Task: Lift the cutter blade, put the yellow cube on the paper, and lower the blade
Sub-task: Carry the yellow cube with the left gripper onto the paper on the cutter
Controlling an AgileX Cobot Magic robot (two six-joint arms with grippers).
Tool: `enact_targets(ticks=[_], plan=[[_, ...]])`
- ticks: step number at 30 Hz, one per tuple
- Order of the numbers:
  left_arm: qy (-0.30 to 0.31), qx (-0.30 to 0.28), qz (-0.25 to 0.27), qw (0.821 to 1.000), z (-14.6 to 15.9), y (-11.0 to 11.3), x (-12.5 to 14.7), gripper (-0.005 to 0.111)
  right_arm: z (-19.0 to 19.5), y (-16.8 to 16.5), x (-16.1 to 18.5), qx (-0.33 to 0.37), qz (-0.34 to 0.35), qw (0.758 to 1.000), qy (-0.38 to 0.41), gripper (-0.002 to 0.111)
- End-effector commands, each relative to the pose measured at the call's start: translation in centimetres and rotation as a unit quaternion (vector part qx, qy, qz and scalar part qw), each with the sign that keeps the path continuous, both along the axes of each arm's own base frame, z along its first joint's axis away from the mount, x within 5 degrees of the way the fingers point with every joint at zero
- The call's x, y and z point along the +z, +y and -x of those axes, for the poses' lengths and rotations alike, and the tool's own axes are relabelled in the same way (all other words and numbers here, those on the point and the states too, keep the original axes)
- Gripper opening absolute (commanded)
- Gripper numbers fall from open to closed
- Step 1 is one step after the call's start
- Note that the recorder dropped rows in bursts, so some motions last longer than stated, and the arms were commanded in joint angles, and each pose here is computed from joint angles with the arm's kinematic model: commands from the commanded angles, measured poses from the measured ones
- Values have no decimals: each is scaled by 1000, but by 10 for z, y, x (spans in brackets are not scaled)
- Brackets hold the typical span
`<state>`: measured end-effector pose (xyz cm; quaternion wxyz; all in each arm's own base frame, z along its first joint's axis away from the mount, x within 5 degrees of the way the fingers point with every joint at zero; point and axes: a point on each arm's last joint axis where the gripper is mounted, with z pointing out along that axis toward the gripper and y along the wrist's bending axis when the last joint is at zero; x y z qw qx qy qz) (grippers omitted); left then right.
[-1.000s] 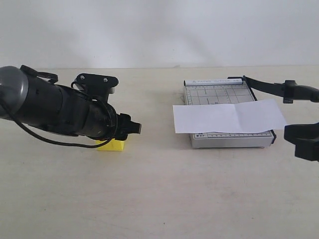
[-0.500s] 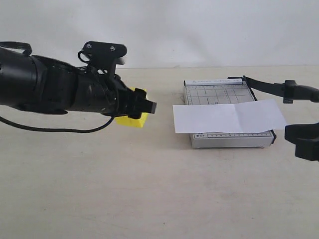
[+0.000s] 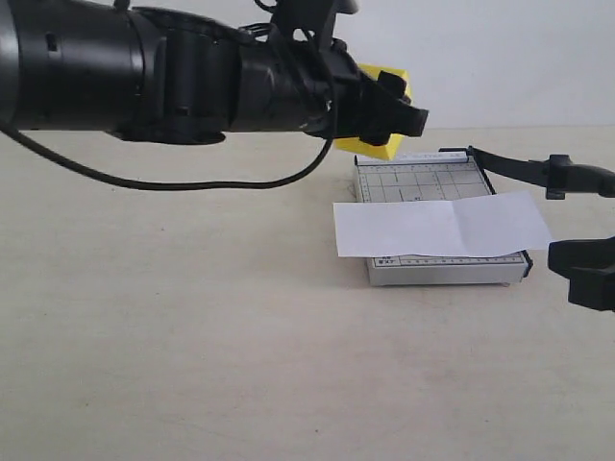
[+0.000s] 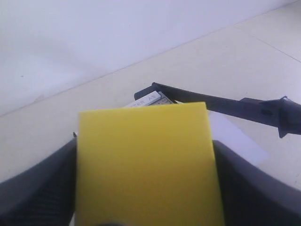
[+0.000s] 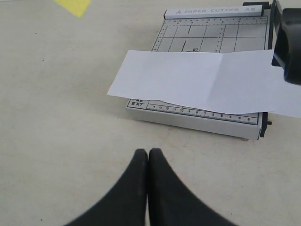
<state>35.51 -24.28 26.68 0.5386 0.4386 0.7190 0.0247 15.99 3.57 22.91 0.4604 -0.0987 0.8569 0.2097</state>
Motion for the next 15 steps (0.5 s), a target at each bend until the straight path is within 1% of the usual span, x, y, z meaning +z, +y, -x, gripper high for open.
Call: enact_targets(ticks=[1,3,12,15], plan=[[6,-12,-5,1000,-5,-19,-12,4,1,0,1,4,4,1000,-5,0],[9,-10,-10,1000,-6,-22,-18,4,1,0,1,4,5,1000,-5,0],[44,-7,-44,998,-14,-29,-60,4,0,-1,1,-4,9,1000,-6,0],[48,-4,-49,998,-21,-34,-70,4,-1,-3,1,-13,14,1000,-8,0]])
